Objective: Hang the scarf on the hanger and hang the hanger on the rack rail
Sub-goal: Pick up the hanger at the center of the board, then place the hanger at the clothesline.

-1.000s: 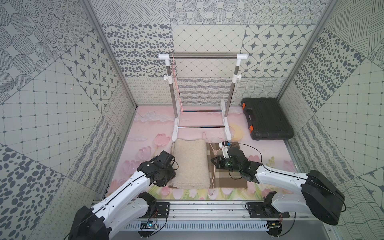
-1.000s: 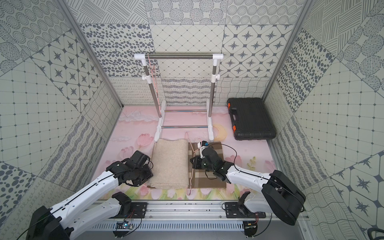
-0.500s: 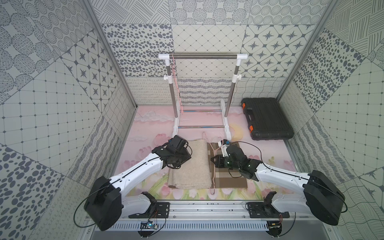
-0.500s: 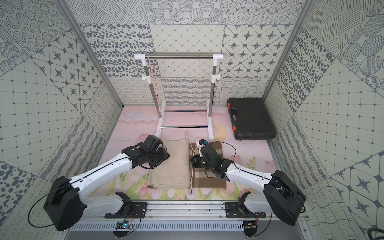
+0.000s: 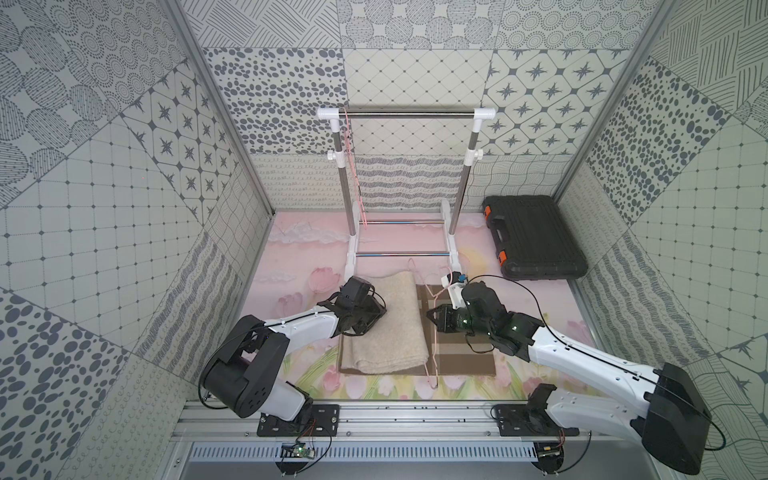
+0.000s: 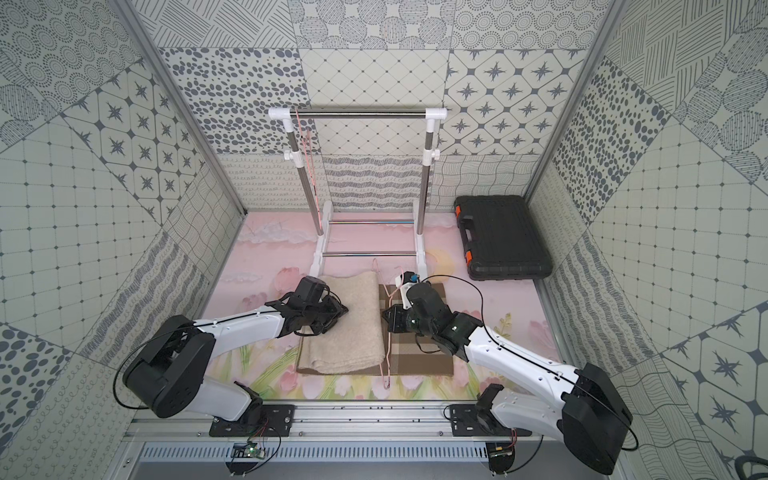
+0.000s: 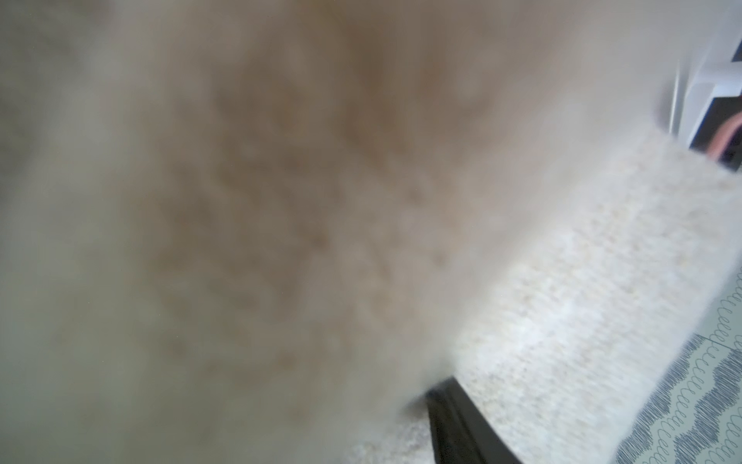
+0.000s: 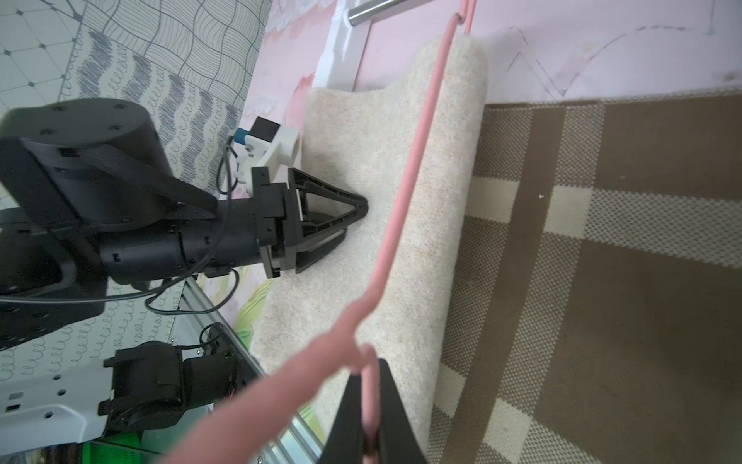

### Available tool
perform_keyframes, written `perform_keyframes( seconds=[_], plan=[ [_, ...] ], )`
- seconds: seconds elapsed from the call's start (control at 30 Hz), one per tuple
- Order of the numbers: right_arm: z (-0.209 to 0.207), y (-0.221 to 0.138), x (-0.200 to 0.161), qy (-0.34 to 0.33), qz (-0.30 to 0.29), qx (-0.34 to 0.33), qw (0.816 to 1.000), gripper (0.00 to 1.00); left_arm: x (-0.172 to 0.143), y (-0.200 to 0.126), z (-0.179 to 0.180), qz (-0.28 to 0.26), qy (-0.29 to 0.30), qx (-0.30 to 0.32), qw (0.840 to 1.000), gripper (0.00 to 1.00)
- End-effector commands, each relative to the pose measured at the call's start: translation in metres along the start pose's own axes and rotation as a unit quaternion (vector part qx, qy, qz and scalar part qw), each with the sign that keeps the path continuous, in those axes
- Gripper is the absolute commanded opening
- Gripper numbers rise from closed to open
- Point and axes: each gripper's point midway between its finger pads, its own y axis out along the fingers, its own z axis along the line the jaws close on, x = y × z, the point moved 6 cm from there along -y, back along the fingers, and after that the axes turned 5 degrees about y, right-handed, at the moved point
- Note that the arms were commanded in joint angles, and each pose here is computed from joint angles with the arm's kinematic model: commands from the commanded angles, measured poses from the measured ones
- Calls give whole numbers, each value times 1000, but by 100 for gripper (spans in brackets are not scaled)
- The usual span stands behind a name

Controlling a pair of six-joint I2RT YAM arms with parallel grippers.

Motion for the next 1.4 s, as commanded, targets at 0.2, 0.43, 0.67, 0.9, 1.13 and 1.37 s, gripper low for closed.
perform_keyframes(
  seconds=[0.2,0.43,0.67,0.9,1.13,1.37],
  plan=[
    [67,-32,40,-50,-6,54,997,0,4,-82,-22,-60,13,3,998,57],
    [108,-52,55,-69,4,63,996,0,14,-151,-80,-96,30,-104,989,58],
    [132,-71,79,-76,0,52,996,0,30,-194,-146,-120,48,-202,971,58],
    [151,-82,120,-79,-16,49,996,0,34,-221,-215,-138,86,-280,946,58],
    [154,-88,184,-85,-63,49,993,0,26,-238,-246,-141,100,-336,926,57],
    [158,-82,253,-98,-107,77,986,0,19,-245,-264,-140,114,-359,916,57]
  ],
)
